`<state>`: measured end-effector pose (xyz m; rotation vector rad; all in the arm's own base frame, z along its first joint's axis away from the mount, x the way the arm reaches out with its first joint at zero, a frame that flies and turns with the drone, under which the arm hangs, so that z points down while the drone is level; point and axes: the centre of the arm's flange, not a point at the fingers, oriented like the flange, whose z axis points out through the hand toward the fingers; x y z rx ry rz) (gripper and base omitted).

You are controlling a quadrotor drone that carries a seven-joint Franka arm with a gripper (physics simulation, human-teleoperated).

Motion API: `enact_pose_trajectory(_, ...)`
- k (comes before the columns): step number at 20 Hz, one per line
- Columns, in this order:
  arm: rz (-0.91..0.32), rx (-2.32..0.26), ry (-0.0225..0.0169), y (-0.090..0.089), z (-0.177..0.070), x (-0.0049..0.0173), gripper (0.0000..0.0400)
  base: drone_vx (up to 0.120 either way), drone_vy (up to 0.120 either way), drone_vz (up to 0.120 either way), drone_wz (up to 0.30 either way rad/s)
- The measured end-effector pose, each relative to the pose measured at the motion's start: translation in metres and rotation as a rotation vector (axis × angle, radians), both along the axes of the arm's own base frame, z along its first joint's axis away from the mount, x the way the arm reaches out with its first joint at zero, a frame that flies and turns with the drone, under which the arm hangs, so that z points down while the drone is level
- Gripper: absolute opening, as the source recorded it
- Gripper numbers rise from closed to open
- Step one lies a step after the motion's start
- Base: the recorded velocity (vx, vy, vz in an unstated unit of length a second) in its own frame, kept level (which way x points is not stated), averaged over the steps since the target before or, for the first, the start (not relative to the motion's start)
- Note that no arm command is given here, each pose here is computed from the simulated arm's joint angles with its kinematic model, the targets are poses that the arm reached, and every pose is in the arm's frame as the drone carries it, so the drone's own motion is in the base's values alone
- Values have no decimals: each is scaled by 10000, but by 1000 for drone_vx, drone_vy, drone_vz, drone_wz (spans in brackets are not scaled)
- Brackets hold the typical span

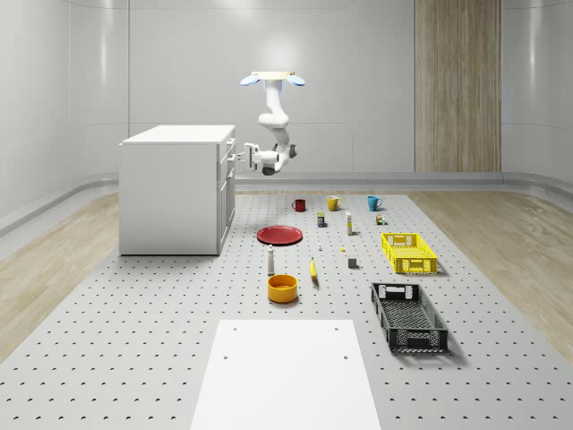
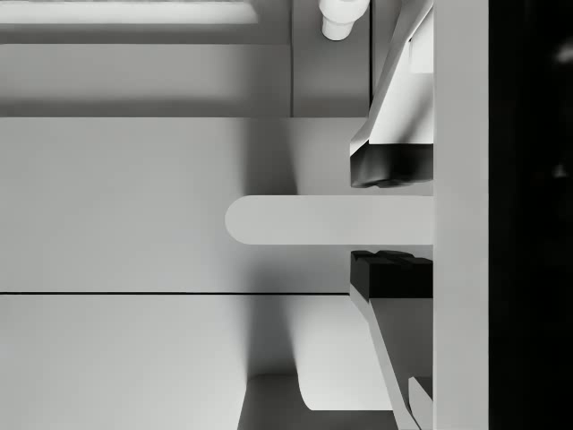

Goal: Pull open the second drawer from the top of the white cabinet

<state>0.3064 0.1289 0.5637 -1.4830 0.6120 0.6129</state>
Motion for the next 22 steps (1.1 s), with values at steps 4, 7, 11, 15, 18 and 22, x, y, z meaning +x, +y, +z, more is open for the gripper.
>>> enact_pose_trajectory(4,-1,3,-6,-200,1,-1,101,0,0,0,0)
enact_pose_trajectory(7,-2,4,-8,-323,0,0,131,0,0,0,0)
enact_pose_trajectory(11,-3,3,-10,-368,-1,0,238,0,0,0,0)
enact_pose_trajectory(15,-2,3,-10,-260,-1,0,277,0,0,0,0)
enact_pose_trajectory(18,-1,4,-10,-137,-1,0,289,0,0,0,0)
enact_pose_trajectory(22,0,5,-10,43,0,-1,296,0,0,0,0)
